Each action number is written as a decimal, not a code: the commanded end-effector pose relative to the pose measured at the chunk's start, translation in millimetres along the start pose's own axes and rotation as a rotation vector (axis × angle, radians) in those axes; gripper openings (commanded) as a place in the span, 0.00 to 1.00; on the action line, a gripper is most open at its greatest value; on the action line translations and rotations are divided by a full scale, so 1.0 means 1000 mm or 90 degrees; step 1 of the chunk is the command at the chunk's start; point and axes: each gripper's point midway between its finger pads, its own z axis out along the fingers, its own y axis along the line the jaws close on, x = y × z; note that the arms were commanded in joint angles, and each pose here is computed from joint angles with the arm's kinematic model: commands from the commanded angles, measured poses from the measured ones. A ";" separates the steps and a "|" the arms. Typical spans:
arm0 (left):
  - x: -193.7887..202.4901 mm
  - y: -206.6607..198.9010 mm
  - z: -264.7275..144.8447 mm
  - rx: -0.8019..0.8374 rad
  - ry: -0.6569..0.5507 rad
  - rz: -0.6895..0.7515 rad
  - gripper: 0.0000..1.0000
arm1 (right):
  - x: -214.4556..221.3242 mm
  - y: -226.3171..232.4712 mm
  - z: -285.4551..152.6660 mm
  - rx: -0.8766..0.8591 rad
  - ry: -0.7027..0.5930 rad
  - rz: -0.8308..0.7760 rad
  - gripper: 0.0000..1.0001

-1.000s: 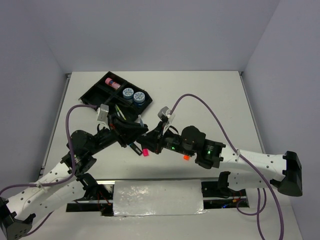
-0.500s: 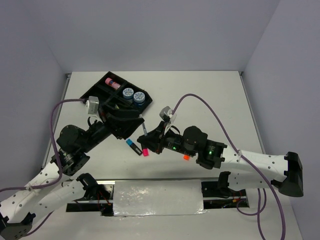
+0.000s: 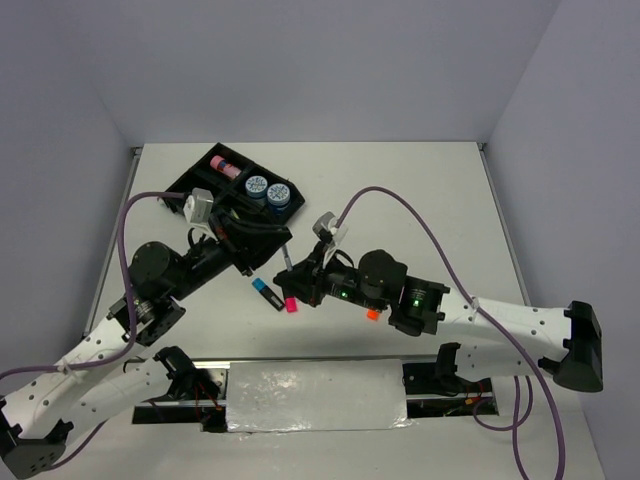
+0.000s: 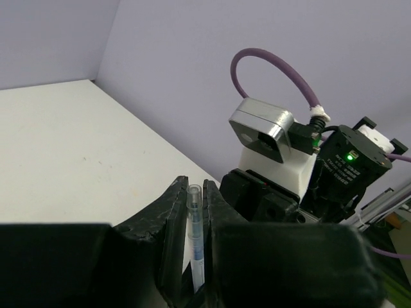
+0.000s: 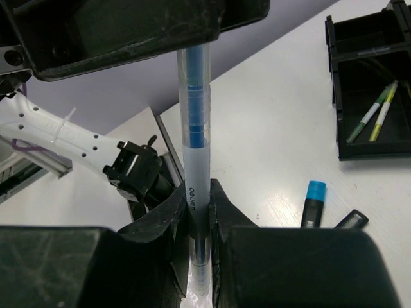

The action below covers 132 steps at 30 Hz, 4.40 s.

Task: Sort the stationery into containers
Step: Close the pen cap on the pen, then place the pen in the storage box, then pick up the pen from the center of the board.

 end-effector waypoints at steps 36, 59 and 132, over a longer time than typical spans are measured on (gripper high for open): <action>0.032 0.052 -0.020 -0.165 0.051 -0.004 0.33 | -0.097 0.044 0.030 -0.104 -0.034 -0.067 0.00; 0.011 0.299 -0.051 -0.812 -0.079 0.003 0.01 | -0.005 -0.136 -0.102 0.349 -0.002 0.065 1.00; 0.274 0.243 -0.128 -1.020 0.378 -0.179 0.66 | 0.115 -0.183 -0.161 0.547 0.119 0.249 0.93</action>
